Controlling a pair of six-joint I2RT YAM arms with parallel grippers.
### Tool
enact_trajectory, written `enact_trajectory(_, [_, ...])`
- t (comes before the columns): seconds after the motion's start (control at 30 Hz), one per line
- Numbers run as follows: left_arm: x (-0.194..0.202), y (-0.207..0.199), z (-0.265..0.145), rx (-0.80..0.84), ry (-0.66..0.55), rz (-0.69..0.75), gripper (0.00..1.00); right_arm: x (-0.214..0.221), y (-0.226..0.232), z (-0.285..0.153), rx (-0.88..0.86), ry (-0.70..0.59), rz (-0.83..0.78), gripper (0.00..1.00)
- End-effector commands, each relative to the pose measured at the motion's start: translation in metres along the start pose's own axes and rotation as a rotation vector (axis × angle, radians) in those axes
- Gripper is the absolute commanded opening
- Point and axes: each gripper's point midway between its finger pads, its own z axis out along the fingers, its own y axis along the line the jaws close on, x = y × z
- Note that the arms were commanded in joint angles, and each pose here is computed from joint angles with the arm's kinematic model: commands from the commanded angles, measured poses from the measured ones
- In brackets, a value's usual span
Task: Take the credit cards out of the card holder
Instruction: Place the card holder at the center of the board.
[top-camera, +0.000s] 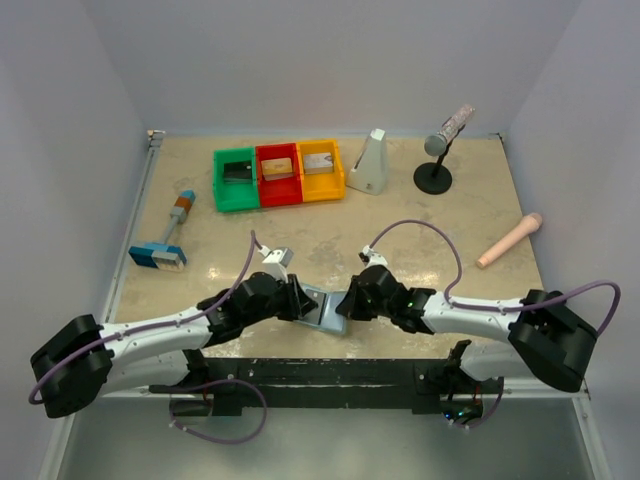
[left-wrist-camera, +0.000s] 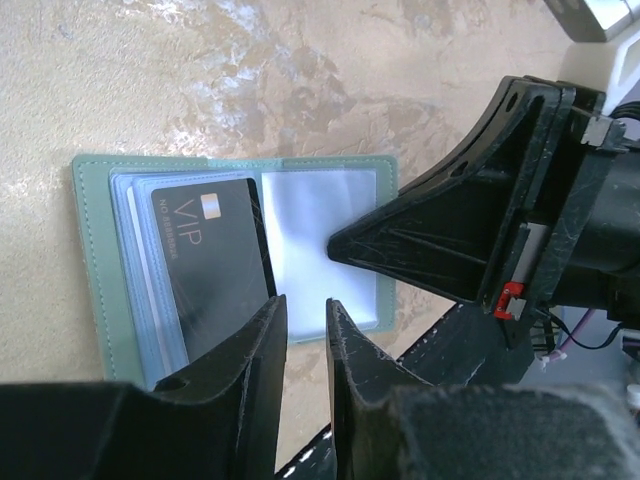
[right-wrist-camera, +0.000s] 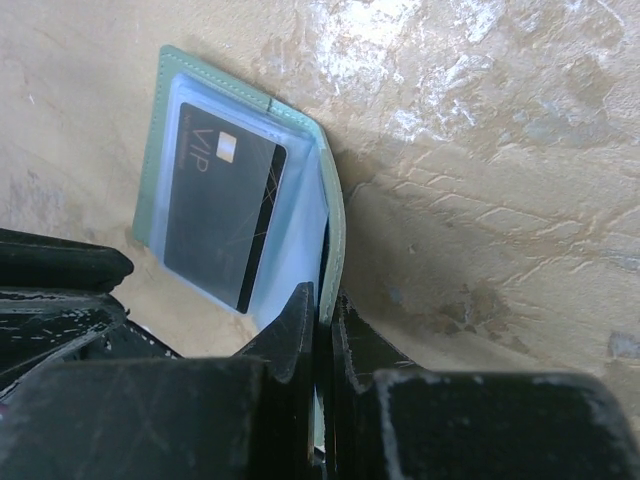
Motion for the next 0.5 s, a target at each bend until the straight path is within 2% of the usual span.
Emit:
enact_trajectory(0.0, [-0.001, -0.002, 0.006, 0.03, -0.018, -0.016, 0.26, 0.001, -0.008, 0.003, 0.032, 0.015, -0.046, 0.0])
enact_trajectory(0.13, [0.004, 0.003, 0.006, 0.02, -0.012, -0.022, 0.26, 0.001, -0.016, 0.0, 0.082, 0.024, -0.071, 0.01])
enact_trajectory(0.2, [0.005, 0.005, 0.006, 0.017, -0.014, -0.02, 0.26, -0.001, -0.02, -0.003, 0.11, 0.023, -0.081, 0.06])
enact_trajectory(0.37, [0.01, 0.012, 0.006, 0.004, -0.003, -0.013, 0.25, -0.005, -0.024, -0.008, 0.152, 0.026, -0.107, 0.27])
enact_trajectory(0.47, [0.016, 0.018, 0.008, -0.006, 0.006, -0.013, 0.25, -0.006, -0.025, -0.011, 0.162, 0.025, -0.108, 0.45])
